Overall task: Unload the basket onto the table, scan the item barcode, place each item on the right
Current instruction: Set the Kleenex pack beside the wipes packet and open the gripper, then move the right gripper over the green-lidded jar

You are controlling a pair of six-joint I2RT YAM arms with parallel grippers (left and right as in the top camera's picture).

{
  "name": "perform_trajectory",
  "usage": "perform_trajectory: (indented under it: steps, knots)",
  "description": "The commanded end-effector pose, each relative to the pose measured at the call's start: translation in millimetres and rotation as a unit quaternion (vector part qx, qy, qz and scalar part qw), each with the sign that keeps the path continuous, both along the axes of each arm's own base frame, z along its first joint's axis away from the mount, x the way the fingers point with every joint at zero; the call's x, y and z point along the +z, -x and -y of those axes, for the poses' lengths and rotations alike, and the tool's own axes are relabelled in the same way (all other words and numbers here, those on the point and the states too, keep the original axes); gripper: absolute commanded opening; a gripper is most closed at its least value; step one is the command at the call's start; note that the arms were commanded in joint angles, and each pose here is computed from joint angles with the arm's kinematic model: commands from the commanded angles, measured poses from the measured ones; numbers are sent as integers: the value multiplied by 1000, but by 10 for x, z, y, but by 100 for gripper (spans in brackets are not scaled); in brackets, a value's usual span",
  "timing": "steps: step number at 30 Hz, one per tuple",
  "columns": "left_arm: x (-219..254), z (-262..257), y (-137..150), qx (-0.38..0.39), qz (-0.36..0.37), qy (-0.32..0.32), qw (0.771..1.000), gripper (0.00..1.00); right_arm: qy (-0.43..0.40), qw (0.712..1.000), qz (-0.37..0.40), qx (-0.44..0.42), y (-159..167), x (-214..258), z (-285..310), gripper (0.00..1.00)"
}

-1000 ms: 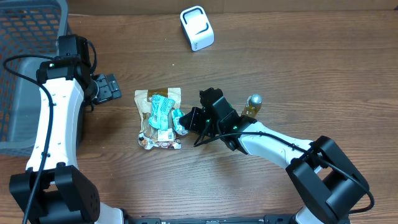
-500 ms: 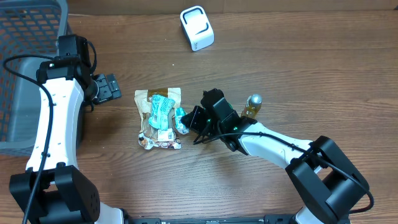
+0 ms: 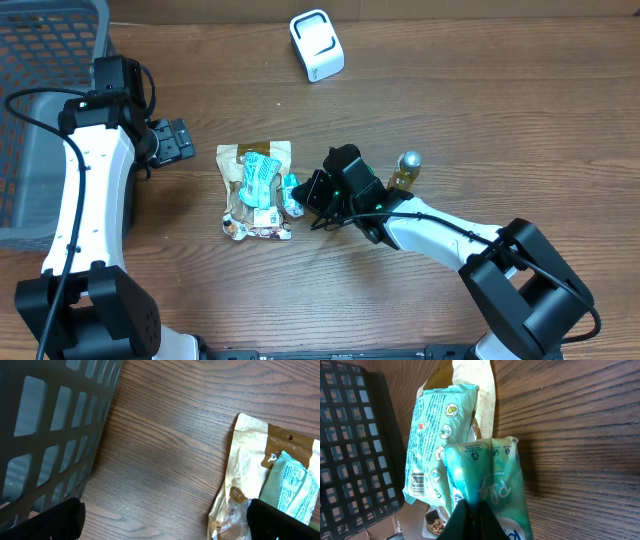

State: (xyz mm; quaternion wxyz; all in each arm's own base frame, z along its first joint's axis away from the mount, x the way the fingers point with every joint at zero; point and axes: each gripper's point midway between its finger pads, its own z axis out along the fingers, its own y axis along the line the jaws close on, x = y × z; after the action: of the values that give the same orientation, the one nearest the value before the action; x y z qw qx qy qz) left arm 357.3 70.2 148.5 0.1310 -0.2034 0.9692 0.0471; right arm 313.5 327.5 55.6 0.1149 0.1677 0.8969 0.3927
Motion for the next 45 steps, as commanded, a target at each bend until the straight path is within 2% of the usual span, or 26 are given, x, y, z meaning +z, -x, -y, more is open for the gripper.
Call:
perform_trajectory:
  steps: [1, 5, 11, 19, 25, 32, 35, 42, 45]
  knots:
    - [123, -32, -34, -4, 16, -10, 1000, 100, 5, 1000, 0, -8, -4, -26, 27, 4]
    - [123, -32, -34, -4, 16, -10, 1000, 100, 6, 1000, -2, -8, -1, -44, 28, 4]
    - [123, -32, -34, -4, 16, -10, 1000, 99, 11, 1000, -5, -6, 14, -72, 42, 22]
    - [123, -32, -34, -4, 16, -10, 1000, 100, 25, 999, 21, 24, 21, -63, 38, 27]
    - [123, -32, -34, -4, 16, -10, 1000, 99, 29, 995, 71, 71, 4, 298, -20, 33]
    - [123, -32, -34, -4, 16, -10, 1000, 100, 96, 983, 92, 130, 51, 673, 73, 34]
    - [123, -32, -34, -4, 16, -10, 1000, 100, 146, 975, 90, 144, 43, 847, 180, 42]
    - [123, -32, -34, -4, 16, -10, 1000, 100, 292, 946, 96, 98, -99, 1043, 688, 79]
    - [123, -32, -34, -4, 16, -10, 1000, 99, 322, 939, 89, 81, -115, 1008, 829, 88]
